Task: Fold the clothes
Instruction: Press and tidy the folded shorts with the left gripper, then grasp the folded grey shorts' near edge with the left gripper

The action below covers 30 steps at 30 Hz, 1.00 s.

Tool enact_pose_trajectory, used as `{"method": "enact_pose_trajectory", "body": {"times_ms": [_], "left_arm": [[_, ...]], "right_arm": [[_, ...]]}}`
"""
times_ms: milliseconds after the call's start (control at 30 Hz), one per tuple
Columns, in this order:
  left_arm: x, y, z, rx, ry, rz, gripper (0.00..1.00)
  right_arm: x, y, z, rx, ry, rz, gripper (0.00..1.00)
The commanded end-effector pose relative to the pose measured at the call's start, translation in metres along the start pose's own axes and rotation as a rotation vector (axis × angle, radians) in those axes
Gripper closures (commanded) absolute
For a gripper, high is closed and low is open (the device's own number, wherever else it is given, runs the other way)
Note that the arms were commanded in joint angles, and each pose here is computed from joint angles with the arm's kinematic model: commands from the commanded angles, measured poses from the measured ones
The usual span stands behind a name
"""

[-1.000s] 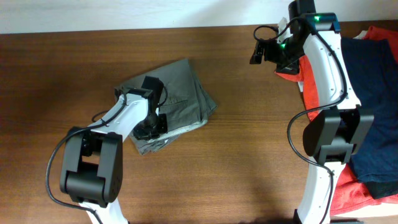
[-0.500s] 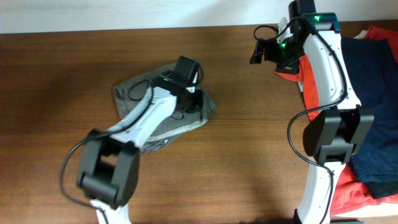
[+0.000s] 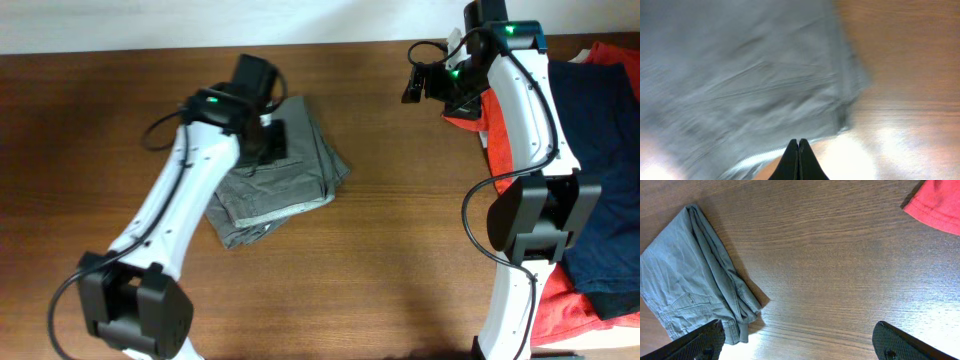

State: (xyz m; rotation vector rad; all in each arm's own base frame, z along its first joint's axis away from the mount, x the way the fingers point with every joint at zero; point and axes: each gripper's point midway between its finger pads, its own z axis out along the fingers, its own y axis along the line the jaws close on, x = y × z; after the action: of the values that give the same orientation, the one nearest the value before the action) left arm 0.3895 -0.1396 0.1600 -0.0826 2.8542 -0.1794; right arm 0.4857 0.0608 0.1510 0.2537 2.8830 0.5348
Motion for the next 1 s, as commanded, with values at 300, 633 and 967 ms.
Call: {"method": "enact_pose_trajectory", "body": {"times_ms": [300,633,967], "left_arm": [[0.078,0.131,0.059,-0.267,0.258,-0.475,0.04],[0.116,0.122,0.113,-0.155,0.294,-0.523,0.01],[0.139,0.116,0.144,-0.071,0.277,-0.53,0.46]], "right_arm": [[-0.004,0.002,-0.009,0.0,-0.025,-0.014,0.02],[-0.004,0.002,-0.009,0.0,-0.025,-0.014,0.02],[-0.003,0.002,-0.009,0.0,-0.025,-0.014,0.02]]}}
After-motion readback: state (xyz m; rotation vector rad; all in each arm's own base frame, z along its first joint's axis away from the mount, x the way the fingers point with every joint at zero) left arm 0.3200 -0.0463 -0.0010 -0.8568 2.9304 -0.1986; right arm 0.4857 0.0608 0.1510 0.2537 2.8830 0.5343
